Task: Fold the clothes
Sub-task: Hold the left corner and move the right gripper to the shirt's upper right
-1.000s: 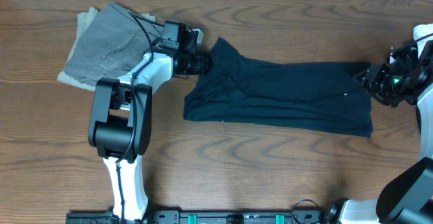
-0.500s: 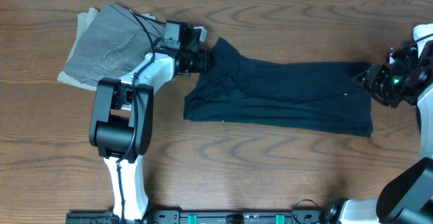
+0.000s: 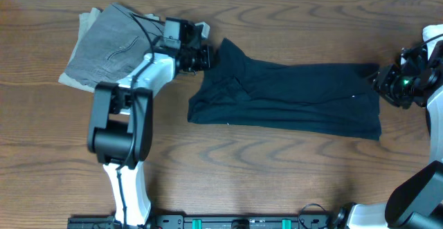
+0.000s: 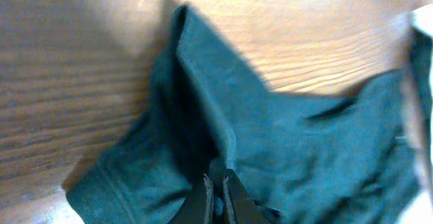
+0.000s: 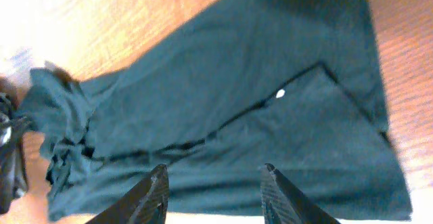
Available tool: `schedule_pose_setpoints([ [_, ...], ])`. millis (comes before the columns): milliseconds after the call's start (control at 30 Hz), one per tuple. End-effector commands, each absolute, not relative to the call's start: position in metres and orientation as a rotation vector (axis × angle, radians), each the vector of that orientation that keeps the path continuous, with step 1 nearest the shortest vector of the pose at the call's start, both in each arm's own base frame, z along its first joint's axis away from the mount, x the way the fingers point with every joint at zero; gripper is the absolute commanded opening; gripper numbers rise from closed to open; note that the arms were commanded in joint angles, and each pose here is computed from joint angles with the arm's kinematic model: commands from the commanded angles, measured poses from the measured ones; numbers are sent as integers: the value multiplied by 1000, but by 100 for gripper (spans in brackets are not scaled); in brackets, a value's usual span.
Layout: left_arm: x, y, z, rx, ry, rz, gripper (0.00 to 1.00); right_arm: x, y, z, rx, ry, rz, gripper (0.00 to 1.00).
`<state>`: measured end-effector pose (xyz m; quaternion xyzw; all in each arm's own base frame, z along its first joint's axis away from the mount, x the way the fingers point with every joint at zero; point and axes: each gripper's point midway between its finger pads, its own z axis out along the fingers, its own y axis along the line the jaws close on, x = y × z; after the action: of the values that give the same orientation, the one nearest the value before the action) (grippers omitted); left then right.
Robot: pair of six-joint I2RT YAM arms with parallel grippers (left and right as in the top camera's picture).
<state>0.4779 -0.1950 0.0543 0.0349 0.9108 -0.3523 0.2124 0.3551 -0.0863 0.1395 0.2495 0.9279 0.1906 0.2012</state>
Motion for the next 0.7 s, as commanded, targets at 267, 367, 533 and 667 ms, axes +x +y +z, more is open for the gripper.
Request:
schedule_pose_setpoints([
  [267,479,-196,134,135,2372,-1088,6,403,-123,128,641,2475,355,41],
  [367,477,-197,134,139,2372,-1099,6,426,-134,111,629,2434,339,41],
  [533,477,-198,134,142,2372,-1105,6,453,-147,73,616,2410,324,42],
  [667,477,-198,134,128,2376,-1111,6,464,-161,36,640,2423,277,45],
])
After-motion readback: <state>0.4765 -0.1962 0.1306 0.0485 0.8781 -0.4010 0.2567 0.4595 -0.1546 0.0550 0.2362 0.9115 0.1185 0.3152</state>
